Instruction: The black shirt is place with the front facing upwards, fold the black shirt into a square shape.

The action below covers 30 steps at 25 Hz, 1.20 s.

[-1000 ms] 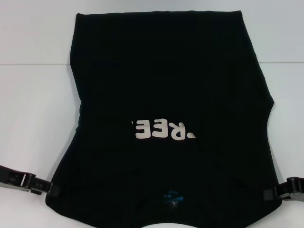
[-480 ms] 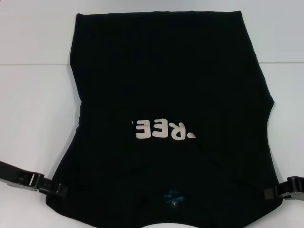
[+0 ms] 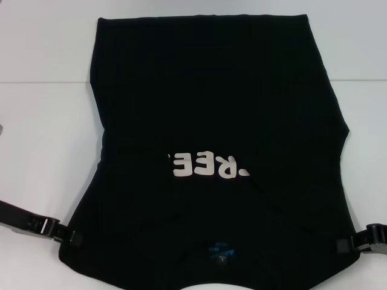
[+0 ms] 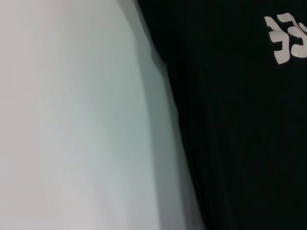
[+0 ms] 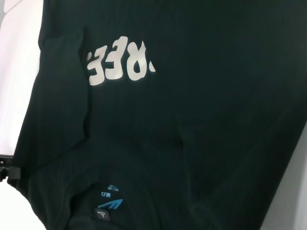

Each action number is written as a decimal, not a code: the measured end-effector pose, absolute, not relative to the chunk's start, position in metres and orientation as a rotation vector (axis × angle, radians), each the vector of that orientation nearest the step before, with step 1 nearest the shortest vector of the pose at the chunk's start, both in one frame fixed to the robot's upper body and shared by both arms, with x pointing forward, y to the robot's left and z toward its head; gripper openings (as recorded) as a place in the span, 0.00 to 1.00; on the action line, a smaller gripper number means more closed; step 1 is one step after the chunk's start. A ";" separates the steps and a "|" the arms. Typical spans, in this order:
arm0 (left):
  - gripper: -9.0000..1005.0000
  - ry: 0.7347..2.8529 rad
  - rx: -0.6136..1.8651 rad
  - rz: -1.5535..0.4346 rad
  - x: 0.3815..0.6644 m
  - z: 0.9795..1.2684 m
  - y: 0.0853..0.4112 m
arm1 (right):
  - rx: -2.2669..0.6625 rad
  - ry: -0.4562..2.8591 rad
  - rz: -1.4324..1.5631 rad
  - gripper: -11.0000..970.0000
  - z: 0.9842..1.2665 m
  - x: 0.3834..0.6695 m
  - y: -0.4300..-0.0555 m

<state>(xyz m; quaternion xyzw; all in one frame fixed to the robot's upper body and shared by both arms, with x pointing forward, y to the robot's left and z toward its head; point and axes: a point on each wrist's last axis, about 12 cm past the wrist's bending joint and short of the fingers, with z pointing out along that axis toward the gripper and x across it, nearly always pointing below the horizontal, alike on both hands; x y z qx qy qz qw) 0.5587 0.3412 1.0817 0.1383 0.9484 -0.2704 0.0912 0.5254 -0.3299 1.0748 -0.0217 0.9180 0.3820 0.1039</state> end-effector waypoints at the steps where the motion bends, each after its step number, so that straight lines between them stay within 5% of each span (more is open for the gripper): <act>1: 0.51 2.818 0.409 -0.801 0.559 1.081 0.341 | -0.063 2.708 1.127 0.07 1.075 0.525 -0.330; 18: 0.08 2.832 0.446 -0.789 0.551 1.075 0.345 | -0.036 2.699 1.150 0.07 1.069 0.518 -0.337; 30: 0.04 2.699 0.417 -1.026 0.512 1.062 0.357 | -0.029 2.664 1.227 0.07 1.058 0.486 -0.355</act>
